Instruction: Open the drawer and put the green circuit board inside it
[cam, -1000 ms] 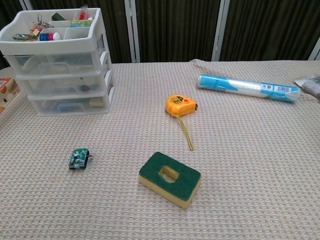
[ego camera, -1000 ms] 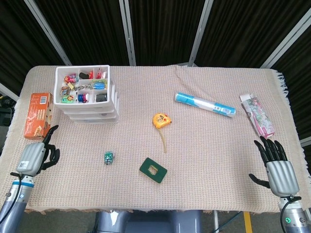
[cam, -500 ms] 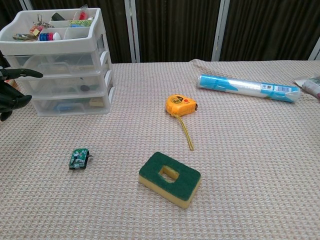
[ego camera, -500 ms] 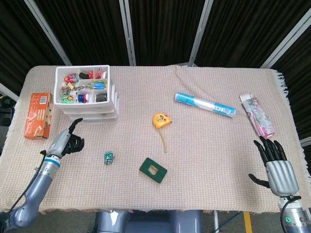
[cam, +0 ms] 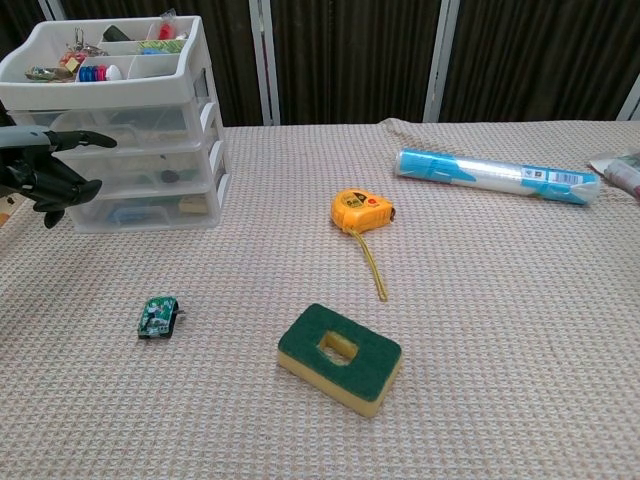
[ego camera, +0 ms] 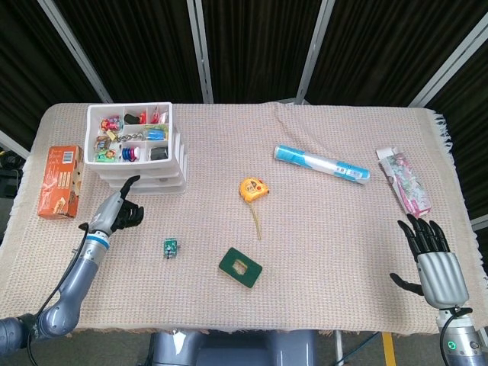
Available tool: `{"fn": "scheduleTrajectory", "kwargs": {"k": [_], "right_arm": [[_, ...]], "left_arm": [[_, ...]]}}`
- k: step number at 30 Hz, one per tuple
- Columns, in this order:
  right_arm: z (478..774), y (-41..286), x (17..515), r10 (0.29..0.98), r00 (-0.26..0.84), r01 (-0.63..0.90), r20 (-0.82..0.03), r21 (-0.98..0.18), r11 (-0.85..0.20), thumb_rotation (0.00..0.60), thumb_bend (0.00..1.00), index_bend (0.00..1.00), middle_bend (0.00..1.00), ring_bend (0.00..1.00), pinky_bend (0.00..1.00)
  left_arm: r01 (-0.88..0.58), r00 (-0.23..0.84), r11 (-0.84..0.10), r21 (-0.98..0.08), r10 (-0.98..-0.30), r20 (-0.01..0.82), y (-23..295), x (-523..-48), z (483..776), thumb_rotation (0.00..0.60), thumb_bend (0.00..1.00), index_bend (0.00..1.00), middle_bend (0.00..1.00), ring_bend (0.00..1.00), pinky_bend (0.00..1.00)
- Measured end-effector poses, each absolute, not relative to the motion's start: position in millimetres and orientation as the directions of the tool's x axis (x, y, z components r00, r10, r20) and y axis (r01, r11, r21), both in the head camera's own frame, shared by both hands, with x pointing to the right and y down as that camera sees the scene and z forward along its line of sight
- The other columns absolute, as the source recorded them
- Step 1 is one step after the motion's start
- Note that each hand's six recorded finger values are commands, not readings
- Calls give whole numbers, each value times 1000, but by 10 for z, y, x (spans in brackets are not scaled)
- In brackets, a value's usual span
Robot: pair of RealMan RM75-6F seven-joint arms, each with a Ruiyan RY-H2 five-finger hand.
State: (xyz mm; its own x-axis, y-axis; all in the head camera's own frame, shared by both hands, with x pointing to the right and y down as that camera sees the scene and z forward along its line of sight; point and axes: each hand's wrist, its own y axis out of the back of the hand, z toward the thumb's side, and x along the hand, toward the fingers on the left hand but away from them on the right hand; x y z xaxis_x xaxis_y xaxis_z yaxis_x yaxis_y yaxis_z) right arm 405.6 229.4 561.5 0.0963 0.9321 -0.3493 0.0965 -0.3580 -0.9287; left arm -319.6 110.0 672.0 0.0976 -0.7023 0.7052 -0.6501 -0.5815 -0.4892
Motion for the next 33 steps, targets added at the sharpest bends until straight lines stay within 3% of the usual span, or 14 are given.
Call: {"fn": "scheduleTrajectory", "kwargs": {"k": [9,19,33], "right_arm": [[5612,2295,4055,933,99,88,-347,-931,-355,600,0,74,0,0,0],[5619,2298,4051,933,99,79,-346,-932,-354,600,0,74,0,0,0],[5619,2301,4049,933,99,76,-347,-932,-355,600,0,74,0,0,0]], "left_arm": [[-661,104,-581,-476,-699,708,1051,-3150,6774,600,582,0,863,853,681],[-773,119,-524,-359,-675,728,1039,-3097,6866,600,580,0,872,860,681],[-814,142,-486,-319,-698,702,961,-3085,6855,600,582,0,873,861,681]]}}
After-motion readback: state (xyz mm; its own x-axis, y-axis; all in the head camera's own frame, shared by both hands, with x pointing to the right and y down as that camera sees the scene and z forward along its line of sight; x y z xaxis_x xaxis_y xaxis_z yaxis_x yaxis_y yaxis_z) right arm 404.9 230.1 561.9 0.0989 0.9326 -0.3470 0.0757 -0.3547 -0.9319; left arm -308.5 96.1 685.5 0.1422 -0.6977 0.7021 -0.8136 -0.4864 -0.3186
